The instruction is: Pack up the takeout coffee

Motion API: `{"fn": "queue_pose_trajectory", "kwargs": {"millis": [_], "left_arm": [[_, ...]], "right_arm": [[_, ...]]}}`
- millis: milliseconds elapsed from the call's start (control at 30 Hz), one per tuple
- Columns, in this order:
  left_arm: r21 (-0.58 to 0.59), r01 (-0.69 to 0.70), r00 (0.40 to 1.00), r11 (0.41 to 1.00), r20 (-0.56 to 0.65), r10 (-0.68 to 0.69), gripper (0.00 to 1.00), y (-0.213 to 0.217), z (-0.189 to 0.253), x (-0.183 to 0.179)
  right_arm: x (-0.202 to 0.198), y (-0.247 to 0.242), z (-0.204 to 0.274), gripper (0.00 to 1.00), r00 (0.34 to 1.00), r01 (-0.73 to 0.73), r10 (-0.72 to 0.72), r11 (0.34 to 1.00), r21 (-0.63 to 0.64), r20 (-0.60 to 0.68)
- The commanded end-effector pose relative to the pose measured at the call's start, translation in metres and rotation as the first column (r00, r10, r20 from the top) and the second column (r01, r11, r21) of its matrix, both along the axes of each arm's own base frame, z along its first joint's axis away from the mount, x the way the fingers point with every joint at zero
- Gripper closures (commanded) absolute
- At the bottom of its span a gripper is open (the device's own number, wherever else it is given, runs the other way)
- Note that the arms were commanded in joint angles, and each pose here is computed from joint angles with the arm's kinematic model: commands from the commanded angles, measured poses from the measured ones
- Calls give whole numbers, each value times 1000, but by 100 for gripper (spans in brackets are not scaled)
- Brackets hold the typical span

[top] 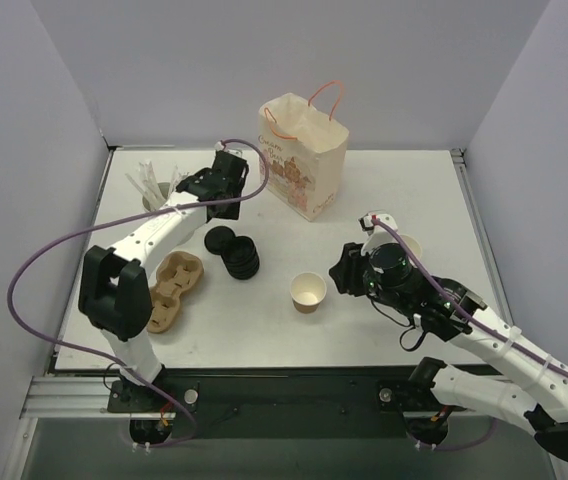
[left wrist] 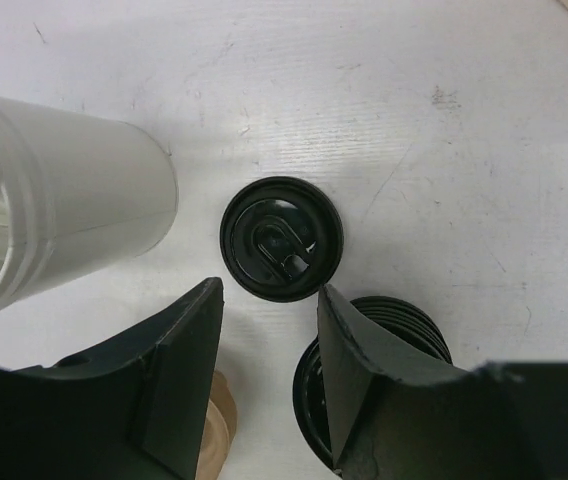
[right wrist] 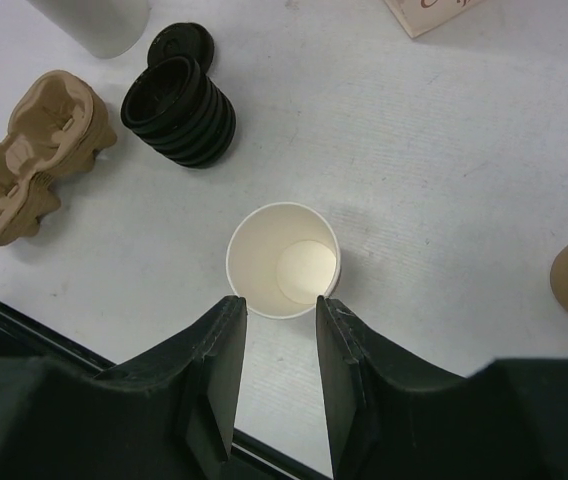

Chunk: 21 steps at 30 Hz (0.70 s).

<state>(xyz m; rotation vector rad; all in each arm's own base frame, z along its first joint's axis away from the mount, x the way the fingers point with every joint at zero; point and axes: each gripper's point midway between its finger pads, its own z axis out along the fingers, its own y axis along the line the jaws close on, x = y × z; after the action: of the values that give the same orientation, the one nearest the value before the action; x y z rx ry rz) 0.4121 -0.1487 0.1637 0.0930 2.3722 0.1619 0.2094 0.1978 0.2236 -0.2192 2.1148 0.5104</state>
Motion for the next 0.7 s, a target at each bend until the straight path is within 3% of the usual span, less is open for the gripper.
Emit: {"fn": "queue_pose_trajectory", "kwargs": {"millis": [0, 333, 667], "left_arm": [[15, 10, 999, 1000, -50, -9, 47, 3, -7, 12], [14, 215, 965, 976, -158, -210, 48, -9, -43, 12], [11, 176, 959, 984, -227, -169, 50, -6, -79, 11]], "right_arm": [[-3, -8, 8, 65, 999, 8, -7, 1000, -8, 33], [-6, -16, 8, 65, 999, 8, -7, 999, -36, 46], [-5, -16, 10, 65, 999, 0, 3, 998, -55, 49]]}}
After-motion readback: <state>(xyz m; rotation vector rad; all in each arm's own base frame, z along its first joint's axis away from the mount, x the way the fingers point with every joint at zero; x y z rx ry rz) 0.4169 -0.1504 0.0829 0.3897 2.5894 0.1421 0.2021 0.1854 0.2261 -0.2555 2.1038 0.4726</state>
